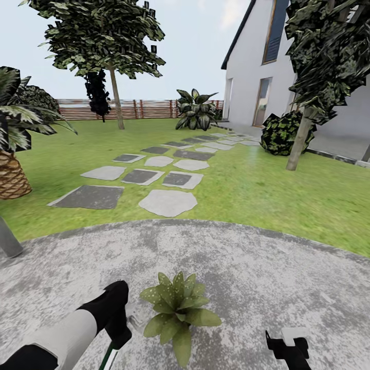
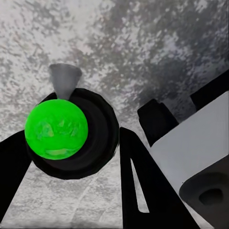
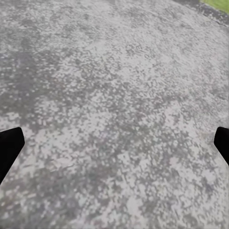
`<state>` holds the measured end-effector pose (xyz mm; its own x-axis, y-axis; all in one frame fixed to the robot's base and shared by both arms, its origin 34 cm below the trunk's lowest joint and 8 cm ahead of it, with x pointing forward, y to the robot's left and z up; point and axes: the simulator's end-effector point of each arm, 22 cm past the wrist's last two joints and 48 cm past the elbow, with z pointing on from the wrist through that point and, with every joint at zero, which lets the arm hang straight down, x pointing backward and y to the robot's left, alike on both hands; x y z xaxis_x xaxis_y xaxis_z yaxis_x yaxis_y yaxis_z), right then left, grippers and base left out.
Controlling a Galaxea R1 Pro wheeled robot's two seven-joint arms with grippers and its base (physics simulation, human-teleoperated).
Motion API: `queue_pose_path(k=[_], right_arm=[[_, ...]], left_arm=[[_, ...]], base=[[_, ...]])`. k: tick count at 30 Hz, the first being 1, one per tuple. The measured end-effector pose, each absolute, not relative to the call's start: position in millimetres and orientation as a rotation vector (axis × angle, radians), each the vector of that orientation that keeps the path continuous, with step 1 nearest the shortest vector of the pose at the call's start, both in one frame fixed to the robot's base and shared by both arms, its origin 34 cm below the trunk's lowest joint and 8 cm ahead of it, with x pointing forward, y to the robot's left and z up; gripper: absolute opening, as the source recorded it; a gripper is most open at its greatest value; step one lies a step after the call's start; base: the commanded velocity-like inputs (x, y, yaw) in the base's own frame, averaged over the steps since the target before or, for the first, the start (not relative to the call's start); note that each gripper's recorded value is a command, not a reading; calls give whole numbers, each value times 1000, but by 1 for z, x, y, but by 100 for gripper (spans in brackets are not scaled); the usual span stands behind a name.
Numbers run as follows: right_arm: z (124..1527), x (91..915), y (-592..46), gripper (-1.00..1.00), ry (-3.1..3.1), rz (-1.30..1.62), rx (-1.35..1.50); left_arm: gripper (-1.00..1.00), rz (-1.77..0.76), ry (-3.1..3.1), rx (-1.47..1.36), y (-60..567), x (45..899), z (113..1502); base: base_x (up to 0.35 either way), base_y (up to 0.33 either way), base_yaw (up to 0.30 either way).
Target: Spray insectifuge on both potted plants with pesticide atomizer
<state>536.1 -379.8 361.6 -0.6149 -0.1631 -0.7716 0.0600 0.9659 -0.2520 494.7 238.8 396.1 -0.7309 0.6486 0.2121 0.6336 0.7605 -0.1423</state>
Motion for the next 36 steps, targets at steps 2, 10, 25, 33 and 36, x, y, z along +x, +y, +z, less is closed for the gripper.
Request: queue_pose_path(k=[2, 10, 25, 33, 36], right_arm=[[362, 536, -380, 100, 2211, -317, -72], [360, 536, -377, 100, 2214, -312, -72], [358, 534, -386, 100, 2219, -330, -73], [357, 533, -384, 100, 2221, -327, -73], [357, 533, -384, 100, 2223, -328, -73]], left_arm=[[-100, 91, -2700, -1003, 240, 488, 392], [-100, 156, -2732, -930, 238, 482, 387], [-100, 172, -2736, -919, 235, 483, 385], [-100, 168, -2729, -906, 240, 479, 383], [-100, 177, -2739, -876, 245, 480, 383]], base=[[0, -1, 0], [0, 0, 54], [8, -159, 76], [-16, -10, 68], [0, 0, 248]])
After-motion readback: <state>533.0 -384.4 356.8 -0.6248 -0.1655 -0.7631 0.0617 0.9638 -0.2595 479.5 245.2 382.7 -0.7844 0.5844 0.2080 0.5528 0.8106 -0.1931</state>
